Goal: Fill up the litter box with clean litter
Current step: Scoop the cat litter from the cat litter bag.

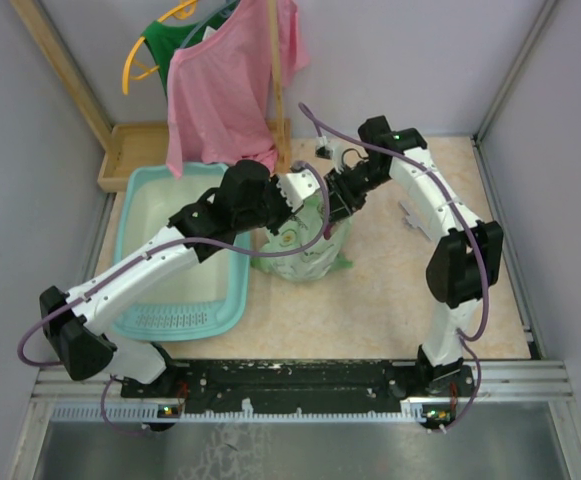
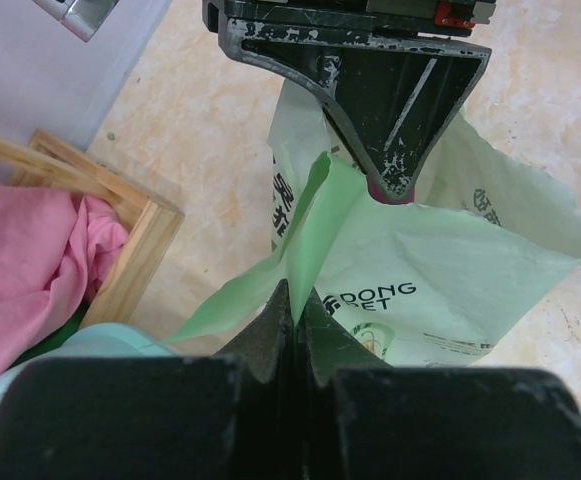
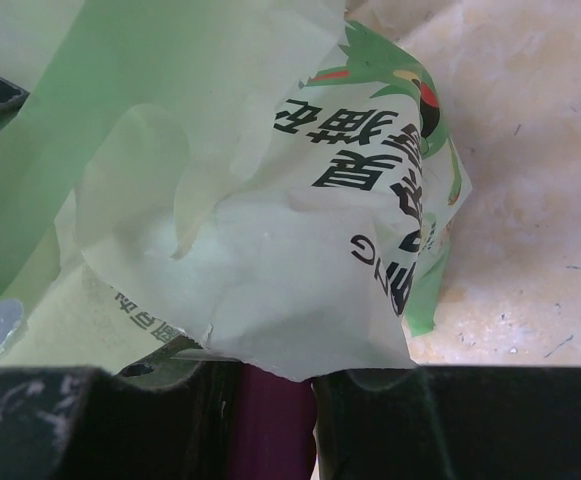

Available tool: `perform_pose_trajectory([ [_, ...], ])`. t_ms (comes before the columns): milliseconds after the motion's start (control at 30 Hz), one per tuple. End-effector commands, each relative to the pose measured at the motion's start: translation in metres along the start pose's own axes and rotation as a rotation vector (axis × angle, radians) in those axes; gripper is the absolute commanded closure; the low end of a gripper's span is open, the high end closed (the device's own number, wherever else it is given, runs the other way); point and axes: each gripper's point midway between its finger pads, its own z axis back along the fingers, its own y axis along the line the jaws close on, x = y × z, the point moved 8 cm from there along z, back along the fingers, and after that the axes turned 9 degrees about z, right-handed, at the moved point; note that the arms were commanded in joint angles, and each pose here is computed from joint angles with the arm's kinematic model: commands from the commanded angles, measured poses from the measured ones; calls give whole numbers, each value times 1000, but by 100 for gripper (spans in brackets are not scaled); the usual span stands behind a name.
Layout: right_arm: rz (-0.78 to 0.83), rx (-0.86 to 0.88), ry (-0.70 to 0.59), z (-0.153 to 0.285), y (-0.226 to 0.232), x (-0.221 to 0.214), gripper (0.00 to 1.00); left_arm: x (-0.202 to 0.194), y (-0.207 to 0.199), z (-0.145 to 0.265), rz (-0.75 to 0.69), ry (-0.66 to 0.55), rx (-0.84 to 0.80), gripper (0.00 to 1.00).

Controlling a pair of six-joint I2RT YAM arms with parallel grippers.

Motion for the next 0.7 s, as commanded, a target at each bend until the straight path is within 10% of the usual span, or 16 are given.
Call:
perform_pose_trajectory([
  [0,-295,310,45,-10,49,-15,100,25,9,11,4,-125,73,100],
  [667,-216,256,-48,22,63,0,100,40,11,20,19,-176,105,100],
])
